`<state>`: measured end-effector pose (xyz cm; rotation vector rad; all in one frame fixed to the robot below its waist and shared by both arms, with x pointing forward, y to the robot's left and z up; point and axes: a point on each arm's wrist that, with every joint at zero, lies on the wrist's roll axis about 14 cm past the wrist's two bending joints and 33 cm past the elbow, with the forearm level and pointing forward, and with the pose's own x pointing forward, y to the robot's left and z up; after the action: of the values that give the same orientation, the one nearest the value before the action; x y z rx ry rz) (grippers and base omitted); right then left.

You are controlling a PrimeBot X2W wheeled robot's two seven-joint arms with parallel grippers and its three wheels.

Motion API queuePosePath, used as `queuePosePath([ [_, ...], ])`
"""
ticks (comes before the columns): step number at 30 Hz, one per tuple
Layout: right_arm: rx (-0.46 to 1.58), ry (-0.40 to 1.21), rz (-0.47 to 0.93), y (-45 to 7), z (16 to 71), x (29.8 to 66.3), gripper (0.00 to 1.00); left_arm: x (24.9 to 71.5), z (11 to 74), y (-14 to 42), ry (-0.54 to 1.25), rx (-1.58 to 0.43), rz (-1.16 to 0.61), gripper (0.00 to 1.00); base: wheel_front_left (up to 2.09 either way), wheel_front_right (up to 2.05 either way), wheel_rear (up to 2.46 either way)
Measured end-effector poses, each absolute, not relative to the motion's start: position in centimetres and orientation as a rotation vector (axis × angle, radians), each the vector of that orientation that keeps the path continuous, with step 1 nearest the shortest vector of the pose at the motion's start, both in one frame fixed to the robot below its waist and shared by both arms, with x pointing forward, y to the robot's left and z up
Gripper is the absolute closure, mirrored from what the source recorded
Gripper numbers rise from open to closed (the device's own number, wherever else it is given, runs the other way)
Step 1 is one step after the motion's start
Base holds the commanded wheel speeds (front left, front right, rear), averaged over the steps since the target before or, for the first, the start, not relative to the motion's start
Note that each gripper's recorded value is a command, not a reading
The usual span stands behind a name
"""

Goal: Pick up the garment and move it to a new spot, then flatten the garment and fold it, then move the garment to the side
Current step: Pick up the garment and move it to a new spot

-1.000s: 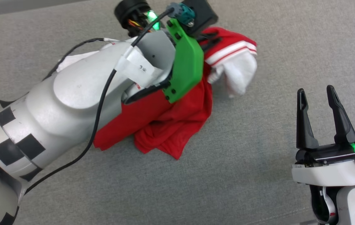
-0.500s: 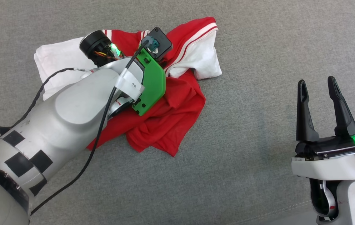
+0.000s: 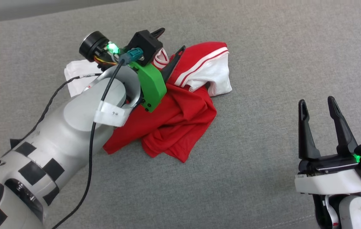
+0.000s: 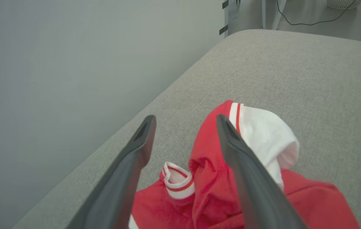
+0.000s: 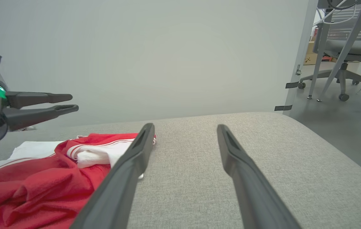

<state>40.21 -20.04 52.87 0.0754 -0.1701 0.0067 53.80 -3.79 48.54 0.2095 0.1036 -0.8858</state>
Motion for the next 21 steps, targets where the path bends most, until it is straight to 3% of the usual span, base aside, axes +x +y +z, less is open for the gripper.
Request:
queuePosePath([
  [10,0.085,-0.199,0.035,-19.0,54.2,38.0,0.0,51.6,54.0,4.5,-0.085,0.185,-0.498,0.0,0.0,0.0,0.0],
  [21,0.105,-0.234,0.103,-16.9,55.4,37.2,0.0,43.3,56.1,16.7,-0.203,0.199,-0.047,0.0,0.0,0.0,0.0],
])
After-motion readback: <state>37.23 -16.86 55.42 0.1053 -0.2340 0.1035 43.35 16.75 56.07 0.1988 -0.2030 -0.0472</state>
